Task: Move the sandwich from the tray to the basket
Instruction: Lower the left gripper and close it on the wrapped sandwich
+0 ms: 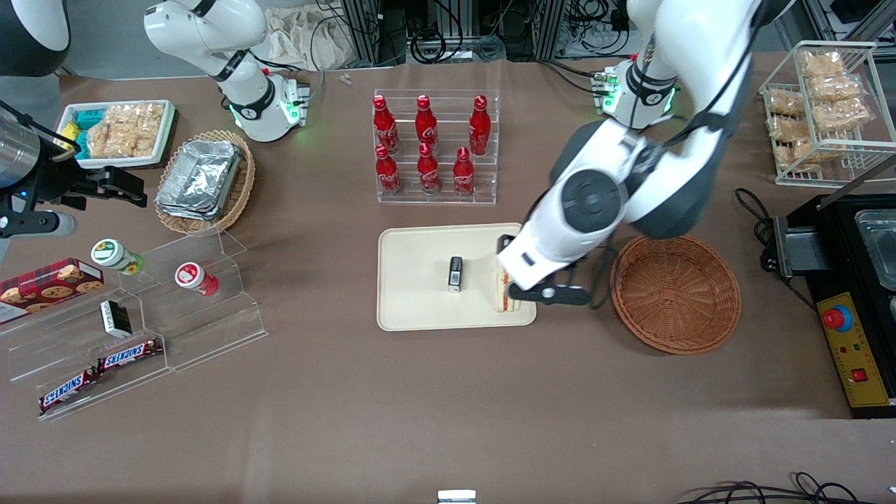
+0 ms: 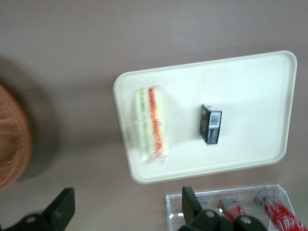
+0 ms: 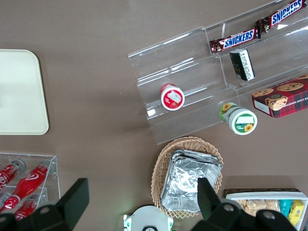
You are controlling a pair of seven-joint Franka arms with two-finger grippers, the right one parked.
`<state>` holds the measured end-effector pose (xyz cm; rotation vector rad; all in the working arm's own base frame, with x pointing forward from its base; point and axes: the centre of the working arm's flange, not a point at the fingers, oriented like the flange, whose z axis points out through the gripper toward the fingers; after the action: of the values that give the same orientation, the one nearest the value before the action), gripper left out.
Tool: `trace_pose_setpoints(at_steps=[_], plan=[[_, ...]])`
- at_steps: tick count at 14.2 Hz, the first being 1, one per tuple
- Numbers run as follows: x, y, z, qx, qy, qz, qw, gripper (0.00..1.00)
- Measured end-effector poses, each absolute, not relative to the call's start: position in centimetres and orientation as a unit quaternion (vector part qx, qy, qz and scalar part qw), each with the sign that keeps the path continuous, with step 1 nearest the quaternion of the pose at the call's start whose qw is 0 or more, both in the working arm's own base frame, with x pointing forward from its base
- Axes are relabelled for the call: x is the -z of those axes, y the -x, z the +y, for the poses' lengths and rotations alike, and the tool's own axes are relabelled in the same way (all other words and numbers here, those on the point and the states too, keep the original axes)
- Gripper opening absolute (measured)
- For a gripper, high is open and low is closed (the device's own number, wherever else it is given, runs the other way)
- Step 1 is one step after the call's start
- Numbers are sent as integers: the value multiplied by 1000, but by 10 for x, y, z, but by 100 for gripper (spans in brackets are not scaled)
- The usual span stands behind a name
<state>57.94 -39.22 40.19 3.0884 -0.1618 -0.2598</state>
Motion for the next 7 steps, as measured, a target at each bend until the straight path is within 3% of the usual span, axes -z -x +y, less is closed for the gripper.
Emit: trace_pose_setpoints(at_steps=[3, 7], plan=[[-331, -570, -425, 85, -995, -58, 0, 100], [-276, -562, -426, 100, -993, -60, -6, 100]])
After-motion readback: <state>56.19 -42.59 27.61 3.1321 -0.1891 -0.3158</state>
